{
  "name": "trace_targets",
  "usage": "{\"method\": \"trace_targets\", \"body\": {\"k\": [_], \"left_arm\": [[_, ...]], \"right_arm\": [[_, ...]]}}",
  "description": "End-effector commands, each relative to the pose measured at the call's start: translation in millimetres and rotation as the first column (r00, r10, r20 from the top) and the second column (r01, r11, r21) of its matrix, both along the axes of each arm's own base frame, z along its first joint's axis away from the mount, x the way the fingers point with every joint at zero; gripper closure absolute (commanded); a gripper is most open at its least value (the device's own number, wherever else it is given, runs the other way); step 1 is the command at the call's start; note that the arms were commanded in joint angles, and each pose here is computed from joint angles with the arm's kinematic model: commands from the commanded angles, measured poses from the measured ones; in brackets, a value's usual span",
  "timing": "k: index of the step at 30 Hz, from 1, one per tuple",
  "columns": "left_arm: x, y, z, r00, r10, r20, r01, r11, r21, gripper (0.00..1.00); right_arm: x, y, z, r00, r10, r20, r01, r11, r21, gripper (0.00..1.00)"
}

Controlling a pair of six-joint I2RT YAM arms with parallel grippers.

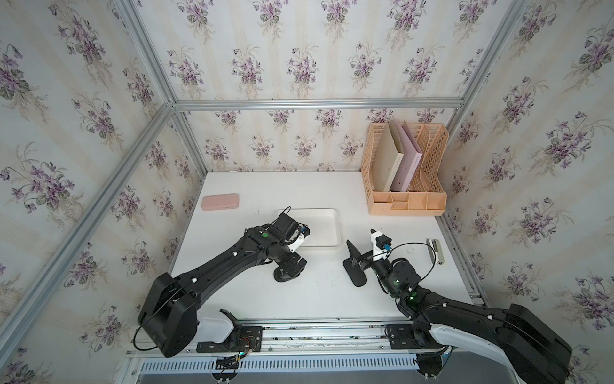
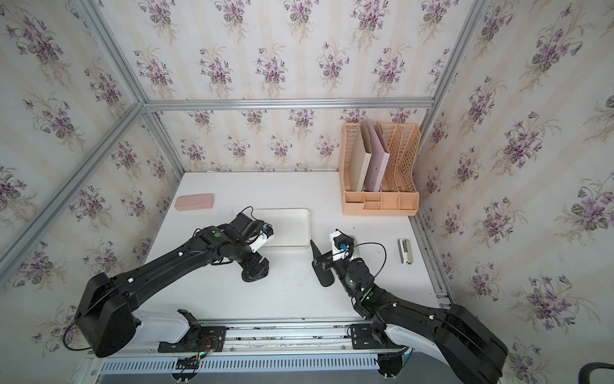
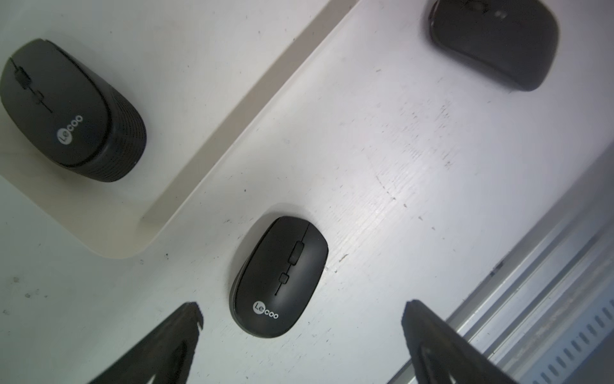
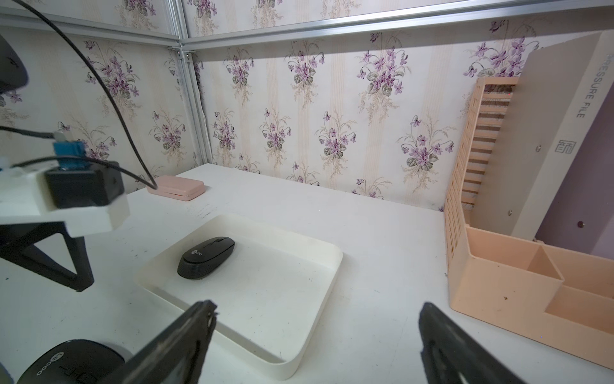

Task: Put the mouse in the storage box
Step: Pick up the mouse from the center of the board.

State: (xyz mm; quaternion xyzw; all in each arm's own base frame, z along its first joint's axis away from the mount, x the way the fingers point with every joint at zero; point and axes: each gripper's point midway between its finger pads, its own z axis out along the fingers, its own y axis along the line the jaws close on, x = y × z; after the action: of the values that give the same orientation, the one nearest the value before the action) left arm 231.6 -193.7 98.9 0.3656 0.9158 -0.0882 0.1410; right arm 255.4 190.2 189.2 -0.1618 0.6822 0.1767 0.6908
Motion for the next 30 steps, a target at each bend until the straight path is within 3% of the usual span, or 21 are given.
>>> {"method": "trace_targets", "body": {"k": [1,8,18,26,30], "left_arm": [[6.4,15.1,-19.4,1.0,0.018,-0.004,-0.017,0.993,0.117,0.01],[12.3,17.5,-52.9,0.998,0.057,-0.04,-0.049,0.981,0.186,0.01],[1.0,18.1,-73.6,0.993,0.059,-0.102,-0.035,0.974,0.225,0.03],[-3.1,19.8,-82.3,0.984,0.084,-0.159,-0.04,0.964,0.261,0.11],[-8.2,17.7,-80.2,0.976,0.109,-0.186,-0.061,0.967,0.247,0.21]], "right_arm": [[-1.2,-0.8,3.0,1.0,0.0,0.006,0.0,1.0,0.008,0.01],[-1.2,-3.7,3.1,1.0,-0.012,0.009,0.012,1.0,0.006,0.01],[-0.7,-3.4,3.0,1.0,-0.013,0.005,0.013,1.0,0.004,0.01],[-0.6,-4.2,3.5,1.0,-0.017,0.006,0.017,1.0,0.005,0.01],[-0.5,-3.4,3.4,1.0,-0.014,0.006,0.014,1.0,0.004,0.01]]}}
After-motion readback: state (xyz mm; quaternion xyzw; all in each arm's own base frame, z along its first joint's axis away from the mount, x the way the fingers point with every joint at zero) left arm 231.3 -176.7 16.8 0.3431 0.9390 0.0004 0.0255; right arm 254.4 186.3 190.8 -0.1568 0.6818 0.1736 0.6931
